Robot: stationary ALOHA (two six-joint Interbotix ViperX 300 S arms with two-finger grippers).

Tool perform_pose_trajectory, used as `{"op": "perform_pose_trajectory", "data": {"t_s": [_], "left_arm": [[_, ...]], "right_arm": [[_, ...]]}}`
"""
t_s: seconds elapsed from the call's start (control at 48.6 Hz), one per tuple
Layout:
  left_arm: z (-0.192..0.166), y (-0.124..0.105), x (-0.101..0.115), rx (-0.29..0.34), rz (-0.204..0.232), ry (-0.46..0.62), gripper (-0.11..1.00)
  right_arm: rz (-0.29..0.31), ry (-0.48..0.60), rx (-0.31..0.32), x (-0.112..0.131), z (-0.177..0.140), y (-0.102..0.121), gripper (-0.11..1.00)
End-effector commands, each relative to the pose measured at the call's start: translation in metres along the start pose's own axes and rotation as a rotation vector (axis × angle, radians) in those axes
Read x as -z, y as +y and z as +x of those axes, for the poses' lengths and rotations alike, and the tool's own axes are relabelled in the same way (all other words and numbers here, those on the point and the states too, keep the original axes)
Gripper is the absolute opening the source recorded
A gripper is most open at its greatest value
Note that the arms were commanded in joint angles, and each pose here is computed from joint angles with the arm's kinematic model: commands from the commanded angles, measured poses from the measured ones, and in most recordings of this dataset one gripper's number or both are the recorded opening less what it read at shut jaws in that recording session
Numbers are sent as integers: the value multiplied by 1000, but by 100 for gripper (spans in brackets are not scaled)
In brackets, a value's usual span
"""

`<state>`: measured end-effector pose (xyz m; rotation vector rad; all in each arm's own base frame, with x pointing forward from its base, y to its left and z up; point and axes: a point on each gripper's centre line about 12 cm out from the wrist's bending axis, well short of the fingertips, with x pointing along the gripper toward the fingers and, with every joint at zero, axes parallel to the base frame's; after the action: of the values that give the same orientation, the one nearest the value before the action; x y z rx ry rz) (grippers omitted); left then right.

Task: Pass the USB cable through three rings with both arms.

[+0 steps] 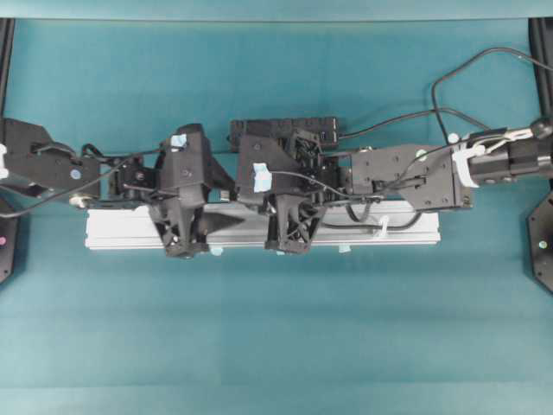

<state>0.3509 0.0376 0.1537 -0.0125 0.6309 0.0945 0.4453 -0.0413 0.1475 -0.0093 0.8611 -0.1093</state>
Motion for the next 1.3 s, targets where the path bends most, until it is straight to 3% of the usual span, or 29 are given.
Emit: {"op": "perform_pose_trajectory", "data": {"t_s": [0.0,0.185,0.659,1.05,1.277], "left_arm": [[-16,-1,-12,1,5,-31,88],[-54,0,-11,-2,12,-14,69],[-148,0,7,-8,-9,-130,69],[-155,0,14,-6,-56,-88,69],[-148,0,15,-6,-56,-66,69]], "right_arm": [[-24,-17,3,-11,-4,0,-7],[-44,14,6,-13,-3,2,-7],[-78,202,34,-35,8,8,-7],[-40,309,-3,-30,19,23,-7],[-66,325,-36,-33,24,29,-7]]}}
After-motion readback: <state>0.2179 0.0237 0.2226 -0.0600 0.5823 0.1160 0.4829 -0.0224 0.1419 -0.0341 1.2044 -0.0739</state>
